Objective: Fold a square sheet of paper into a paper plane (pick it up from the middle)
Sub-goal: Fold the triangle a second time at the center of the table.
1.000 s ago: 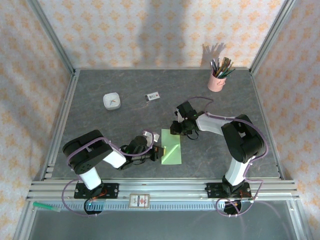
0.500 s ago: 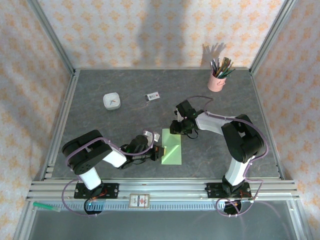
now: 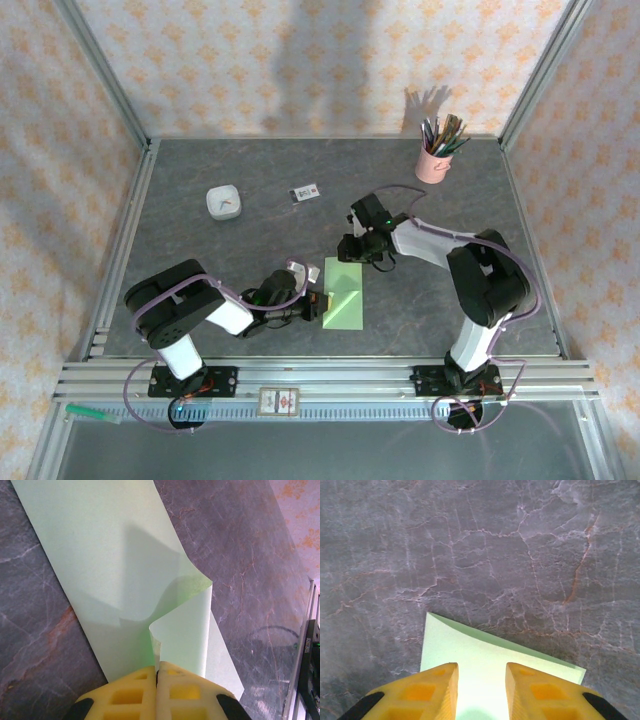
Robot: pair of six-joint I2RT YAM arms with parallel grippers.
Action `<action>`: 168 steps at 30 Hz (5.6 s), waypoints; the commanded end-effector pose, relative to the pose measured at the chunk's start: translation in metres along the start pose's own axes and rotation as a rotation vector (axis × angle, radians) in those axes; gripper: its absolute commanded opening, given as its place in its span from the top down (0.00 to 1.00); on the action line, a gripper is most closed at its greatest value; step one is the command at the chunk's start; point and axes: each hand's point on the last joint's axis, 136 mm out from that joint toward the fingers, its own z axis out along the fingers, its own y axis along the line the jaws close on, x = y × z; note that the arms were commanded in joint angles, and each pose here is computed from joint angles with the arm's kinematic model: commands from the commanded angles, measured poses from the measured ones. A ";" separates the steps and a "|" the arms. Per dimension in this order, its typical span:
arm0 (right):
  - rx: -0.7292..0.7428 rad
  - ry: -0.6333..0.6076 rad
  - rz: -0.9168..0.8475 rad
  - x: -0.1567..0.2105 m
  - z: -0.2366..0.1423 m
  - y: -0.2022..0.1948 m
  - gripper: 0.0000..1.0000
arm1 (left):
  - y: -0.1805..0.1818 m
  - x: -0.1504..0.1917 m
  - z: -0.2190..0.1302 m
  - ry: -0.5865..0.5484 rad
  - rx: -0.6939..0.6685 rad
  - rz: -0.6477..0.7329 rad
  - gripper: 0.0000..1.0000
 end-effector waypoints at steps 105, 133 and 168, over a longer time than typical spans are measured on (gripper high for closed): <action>-0.083 -0.016 0.104 0.105 0.010 0.010 1.00 | 0.069 0.036 -0.012 0.100 -0.310 -0.071 1.00; -0.062 -0.016 0.121 0.095 0.006 -0.009 1.00 | 0.073 0.038 -0.013 0.117 -0.336 -0.042 1.00; -0.263 -0.055 0.113 0.092 -0.025 0.037 1.00 | 0.070 0.035 -0.012 0.108 -0.330 -0.046 1.00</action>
